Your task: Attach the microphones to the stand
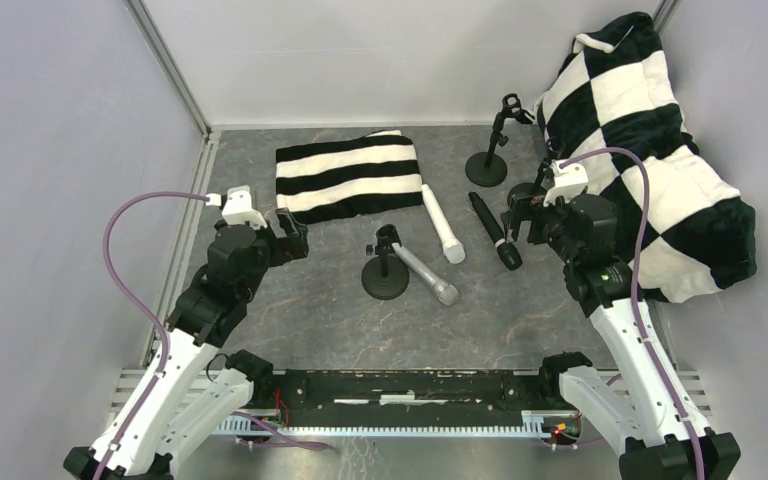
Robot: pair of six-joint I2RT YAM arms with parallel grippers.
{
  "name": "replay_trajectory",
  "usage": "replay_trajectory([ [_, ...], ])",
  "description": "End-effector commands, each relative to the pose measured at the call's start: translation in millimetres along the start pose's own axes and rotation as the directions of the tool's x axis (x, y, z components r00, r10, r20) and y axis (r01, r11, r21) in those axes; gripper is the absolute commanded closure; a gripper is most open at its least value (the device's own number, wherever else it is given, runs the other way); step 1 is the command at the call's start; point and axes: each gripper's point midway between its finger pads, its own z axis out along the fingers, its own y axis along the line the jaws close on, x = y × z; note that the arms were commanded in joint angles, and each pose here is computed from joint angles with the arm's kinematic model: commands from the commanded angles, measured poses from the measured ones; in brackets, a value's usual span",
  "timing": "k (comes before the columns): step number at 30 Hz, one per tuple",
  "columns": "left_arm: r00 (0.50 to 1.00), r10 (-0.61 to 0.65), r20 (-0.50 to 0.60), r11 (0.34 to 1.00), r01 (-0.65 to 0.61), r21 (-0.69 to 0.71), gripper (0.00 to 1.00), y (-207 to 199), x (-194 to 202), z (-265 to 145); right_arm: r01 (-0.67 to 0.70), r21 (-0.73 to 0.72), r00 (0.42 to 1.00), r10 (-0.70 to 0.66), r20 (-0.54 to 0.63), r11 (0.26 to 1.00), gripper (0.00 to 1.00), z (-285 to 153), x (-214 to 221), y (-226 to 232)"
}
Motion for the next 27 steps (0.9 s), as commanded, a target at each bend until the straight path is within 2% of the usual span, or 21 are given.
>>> replay_trajectory([
  [1,0.998,-0.025,0.053,1.0,0.025,0.007,0.0,-1,-12,-1,0.01,-0.034,1.0,-0.009,0.025,0.999,0.02,3,-6,5],
  [10,0.998,-0.012,0.055,1.0,0.012,0.002,0.0,1,-11,-2,-0.032,-0.103,0.999,0.03,-0.022,0.994,0.06,13,9,18],
  [19,0.997,-0.004,0.075,1.0,0.004,0.002,0.0,5,-11,-7,0.036,-0.185,0.993,-0.055,-0.101,0.982,0.06,23,34,59],
  [22,0.998,0.0,0.062,1.0,0.0,0.0,0.0,4,-9,-5,0.07,-0.279,0.985,-0.11,-0.132,0.958,0.06,26,47,85],
  [27,0.999,0.006,0.049,1.0,-0.006,0.007,0.0,3,-7,-3,0.095,-0.473,0.956,-0.213,-0.202,0.876,0.11,28,80,134],
])
